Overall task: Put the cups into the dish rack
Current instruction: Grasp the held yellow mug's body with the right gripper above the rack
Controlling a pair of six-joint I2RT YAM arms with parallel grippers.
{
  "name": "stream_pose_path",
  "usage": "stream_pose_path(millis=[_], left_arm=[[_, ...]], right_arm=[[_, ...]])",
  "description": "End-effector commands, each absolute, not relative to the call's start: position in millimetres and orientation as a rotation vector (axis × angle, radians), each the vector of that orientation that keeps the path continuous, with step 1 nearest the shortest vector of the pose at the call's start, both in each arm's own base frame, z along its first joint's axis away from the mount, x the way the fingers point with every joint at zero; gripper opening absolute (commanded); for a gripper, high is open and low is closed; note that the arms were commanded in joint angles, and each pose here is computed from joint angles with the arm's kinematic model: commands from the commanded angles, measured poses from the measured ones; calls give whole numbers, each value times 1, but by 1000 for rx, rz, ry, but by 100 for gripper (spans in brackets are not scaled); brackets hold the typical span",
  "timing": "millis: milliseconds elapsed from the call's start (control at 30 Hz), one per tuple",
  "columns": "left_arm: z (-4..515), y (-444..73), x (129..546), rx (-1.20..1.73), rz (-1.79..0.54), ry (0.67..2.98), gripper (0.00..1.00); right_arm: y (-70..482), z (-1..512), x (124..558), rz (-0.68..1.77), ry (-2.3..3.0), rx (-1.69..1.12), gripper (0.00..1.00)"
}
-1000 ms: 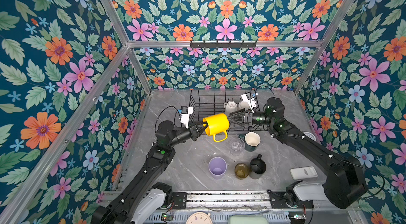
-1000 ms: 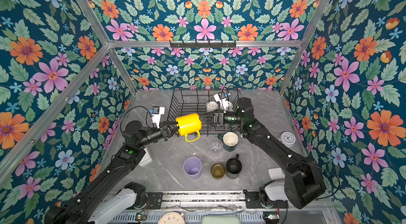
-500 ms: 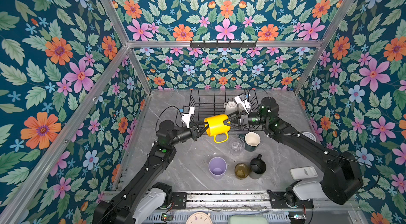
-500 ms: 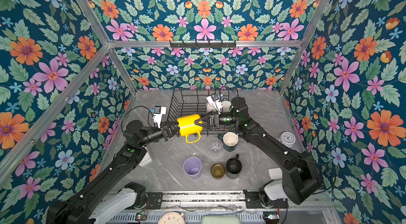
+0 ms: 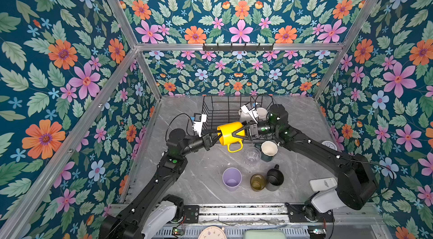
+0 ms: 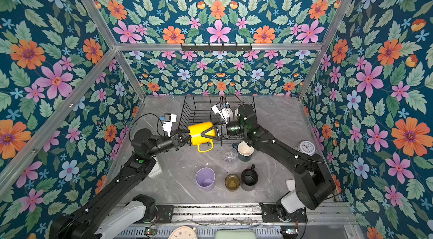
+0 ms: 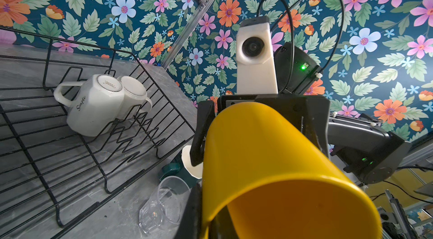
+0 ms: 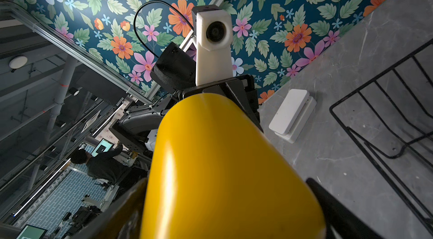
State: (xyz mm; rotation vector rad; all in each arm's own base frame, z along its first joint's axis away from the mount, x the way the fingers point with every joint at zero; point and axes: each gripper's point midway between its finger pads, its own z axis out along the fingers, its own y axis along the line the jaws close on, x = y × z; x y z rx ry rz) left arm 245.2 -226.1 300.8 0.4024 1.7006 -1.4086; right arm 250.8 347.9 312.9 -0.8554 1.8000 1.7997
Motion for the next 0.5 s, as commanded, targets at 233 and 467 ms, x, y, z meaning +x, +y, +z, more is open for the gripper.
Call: stream_pose_path(millis=[233, 467], left_arm=[[323, -227, 237, 470, -1422, 1592, 0], [323, -227, 237, 466, -1427, 1596, 0]], right_arm=[[355, 308, 256, 1804, 1818, -831, 88], [356, 306, 255, 1810, 1824, -837, 69]])
